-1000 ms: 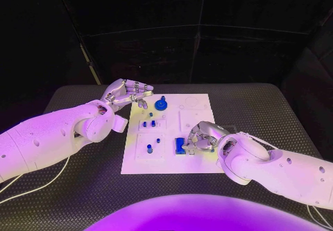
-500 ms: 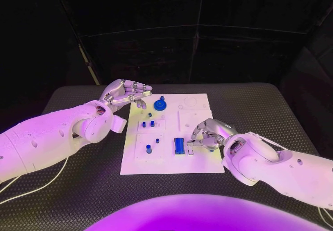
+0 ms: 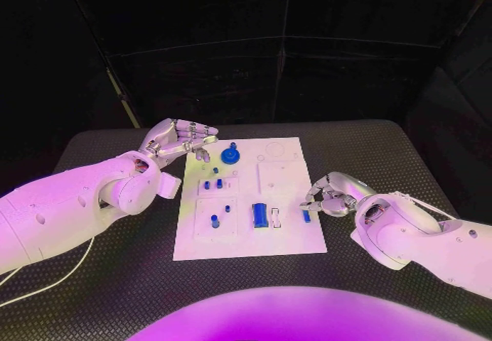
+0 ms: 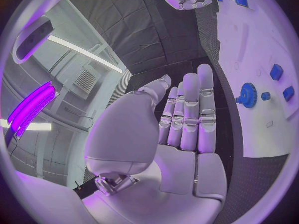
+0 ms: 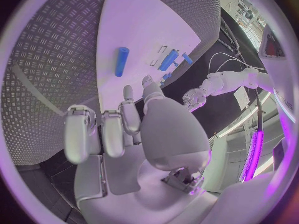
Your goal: Assemble the parts on the task board
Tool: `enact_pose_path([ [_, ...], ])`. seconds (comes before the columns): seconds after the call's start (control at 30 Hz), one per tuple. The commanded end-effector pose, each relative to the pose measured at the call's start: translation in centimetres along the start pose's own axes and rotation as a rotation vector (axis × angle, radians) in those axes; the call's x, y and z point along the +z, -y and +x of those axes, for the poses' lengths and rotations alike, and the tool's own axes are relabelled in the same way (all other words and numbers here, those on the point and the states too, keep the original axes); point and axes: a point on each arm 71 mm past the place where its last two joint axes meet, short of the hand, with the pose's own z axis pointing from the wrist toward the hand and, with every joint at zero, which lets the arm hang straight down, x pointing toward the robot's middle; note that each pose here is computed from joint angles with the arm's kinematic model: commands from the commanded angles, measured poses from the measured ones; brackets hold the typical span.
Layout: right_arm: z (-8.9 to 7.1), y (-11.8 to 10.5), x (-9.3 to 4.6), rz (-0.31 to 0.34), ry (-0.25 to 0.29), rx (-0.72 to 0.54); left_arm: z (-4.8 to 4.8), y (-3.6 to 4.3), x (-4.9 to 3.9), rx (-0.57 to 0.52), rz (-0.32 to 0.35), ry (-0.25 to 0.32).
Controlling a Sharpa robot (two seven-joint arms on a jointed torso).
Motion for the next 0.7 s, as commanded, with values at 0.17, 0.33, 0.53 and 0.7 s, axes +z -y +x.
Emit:
enact_pose_path([
  [0.17,-0.1,0.7,0.2,0.038,0.016,-0.079,0.11,0.14,0.04,-0.008,0.008,-0.008],
  [0.33,0.4,0.8,0.5,0.059,-0.008,-0.096,0.15,0.13,0.07,-0.009,0.008,-0.009],
  [0.53,1.2,0.9,0.6,0.081,-0.061,-0.124,0.13,0.1,0.07,-0.009,0.007,-0.009],
  [0.7,1.6,0.6,0.6,0.083,-0.096,-0.137,0.08,0.08,0.06,-0.008,0.007,-0.008],
])
